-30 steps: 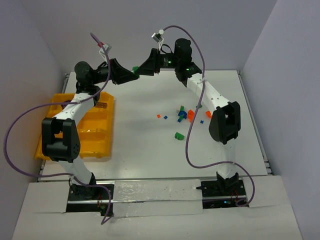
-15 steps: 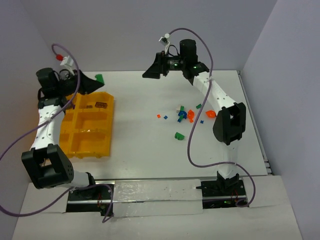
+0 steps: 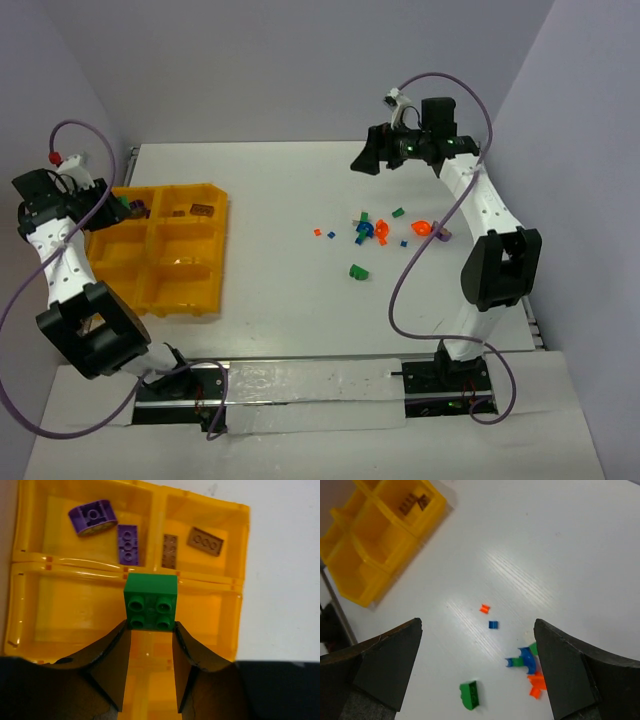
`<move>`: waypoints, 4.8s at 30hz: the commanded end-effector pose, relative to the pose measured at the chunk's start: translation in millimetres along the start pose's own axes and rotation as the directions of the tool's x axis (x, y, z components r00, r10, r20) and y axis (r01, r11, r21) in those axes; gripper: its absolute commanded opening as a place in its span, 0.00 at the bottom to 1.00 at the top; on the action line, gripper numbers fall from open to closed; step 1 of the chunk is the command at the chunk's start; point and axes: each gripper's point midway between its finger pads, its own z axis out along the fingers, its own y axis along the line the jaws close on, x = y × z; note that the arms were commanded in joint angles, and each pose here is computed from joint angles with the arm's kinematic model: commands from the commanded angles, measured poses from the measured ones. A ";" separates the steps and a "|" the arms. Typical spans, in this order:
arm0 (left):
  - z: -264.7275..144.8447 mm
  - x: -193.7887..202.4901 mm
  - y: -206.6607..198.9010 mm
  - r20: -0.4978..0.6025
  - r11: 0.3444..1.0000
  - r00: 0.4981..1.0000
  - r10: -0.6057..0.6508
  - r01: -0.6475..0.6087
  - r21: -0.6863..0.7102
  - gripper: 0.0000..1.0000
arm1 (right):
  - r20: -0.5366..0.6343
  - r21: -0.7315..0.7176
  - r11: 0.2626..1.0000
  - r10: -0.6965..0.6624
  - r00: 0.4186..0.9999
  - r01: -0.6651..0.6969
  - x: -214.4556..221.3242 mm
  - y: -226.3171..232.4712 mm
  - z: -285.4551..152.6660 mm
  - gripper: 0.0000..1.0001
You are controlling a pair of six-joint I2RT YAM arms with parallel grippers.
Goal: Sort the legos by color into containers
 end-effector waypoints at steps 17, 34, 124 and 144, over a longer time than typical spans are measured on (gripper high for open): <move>17.1 35.4 59.4 -0.255 0.980 0.966 -0.049 -0.003 -0.200 0.02 | -0.182 0.114 0.971 -0.186 0.966 0.209 67.4 0.7 -41.5 1.00; 24.7 59.3 69.6 -0.303 0.972 0.951 -0.062 -0.011 -0.233 0.55 | -0.448 0.058 0.951 -0.246 0.859 0.303 144.5 1.0 -51.1 0.83; 7.2 -72.2 -369.2 0.382 0.788 0.923 0.036 -0.262 0.557 0.73 | 0.208 0.039 0.464 0.862 0.461 -0.885 -52.5 60.5 113.6 0.00; 50.0 -37.5 -425.2 0.248 0.718 0.966 0.074 -0.224 0.659 0.76 | 0.098 -0.136 0.381 0.924 0.370 -0.914 -70.3 84.9 115.3 0.00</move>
